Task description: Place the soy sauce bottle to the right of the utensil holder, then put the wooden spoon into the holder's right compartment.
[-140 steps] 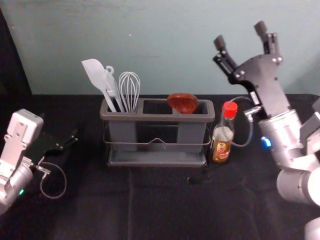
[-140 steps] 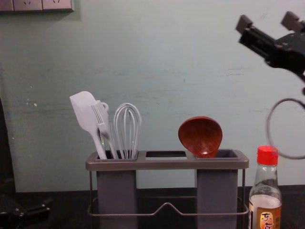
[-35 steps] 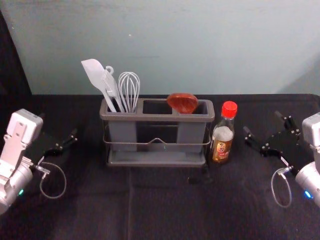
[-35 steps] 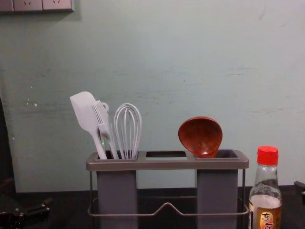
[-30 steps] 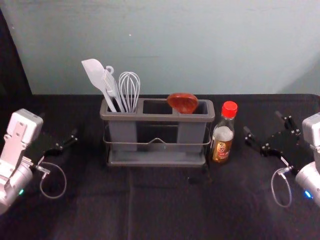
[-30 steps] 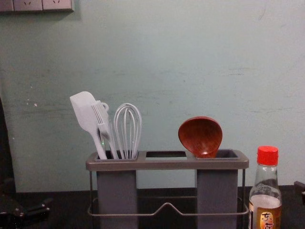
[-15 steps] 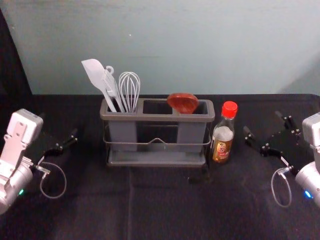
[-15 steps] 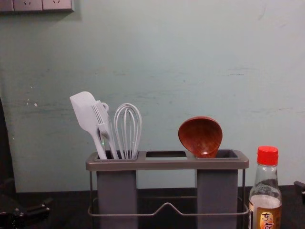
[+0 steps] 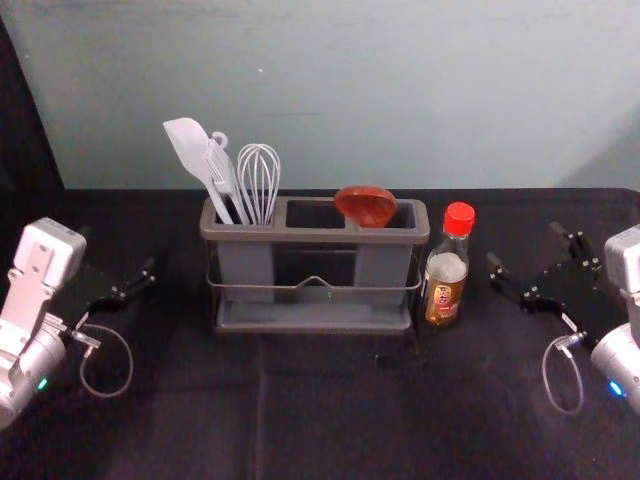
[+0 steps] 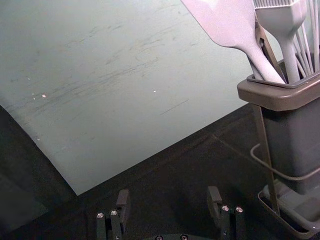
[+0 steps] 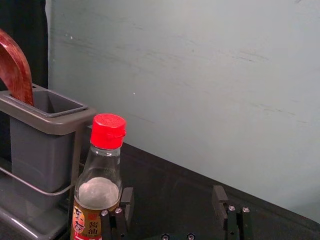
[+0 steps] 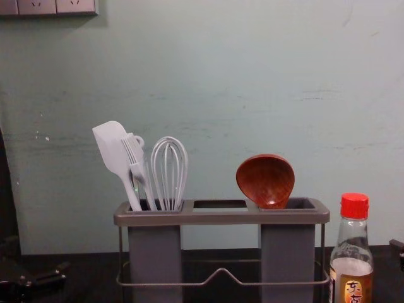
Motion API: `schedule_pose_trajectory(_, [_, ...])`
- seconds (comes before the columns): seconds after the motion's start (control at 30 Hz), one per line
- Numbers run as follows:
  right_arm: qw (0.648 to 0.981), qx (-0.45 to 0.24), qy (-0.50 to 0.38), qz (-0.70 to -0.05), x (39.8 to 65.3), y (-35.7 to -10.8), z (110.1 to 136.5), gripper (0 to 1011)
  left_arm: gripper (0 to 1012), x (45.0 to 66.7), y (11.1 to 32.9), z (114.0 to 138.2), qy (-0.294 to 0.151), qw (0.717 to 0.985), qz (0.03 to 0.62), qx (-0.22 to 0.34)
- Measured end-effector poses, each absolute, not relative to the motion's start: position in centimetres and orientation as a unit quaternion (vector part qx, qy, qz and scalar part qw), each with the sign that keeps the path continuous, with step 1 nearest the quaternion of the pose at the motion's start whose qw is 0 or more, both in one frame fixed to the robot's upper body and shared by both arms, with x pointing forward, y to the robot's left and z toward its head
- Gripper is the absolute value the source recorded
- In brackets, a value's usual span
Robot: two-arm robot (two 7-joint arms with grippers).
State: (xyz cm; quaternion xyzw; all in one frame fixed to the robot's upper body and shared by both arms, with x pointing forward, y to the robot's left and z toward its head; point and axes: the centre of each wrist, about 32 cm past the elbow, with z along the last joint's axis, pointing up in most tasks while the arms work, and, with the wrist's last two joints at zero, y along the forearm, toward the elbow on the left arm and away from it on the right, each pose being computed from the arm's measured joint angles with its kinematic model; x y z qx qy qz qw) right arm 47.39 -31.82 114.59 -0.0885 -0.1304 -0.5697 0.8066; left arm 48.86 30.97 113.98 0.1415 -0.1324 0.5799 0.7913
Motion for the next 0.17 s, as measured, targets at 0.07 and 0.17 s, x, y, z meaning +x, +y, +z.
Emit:
schedule_pose_trajectory(0.07, [0.807, -0.089, -0.130, -0.570, 47.39, -31.82, 114.58, 1002, 1011, 48.86, 30.97, 113.98, -0.132, 0.791, 0.580, 0.141])
schedule_pose_trajectory(0.17, [0.807, -0.089, -0.130, -0.570, 47.39, -31.82, 114.58, 1003, 1011, 48.86, 30.97, 113.98, -0.132, 0.791, 0.580, 0.141])
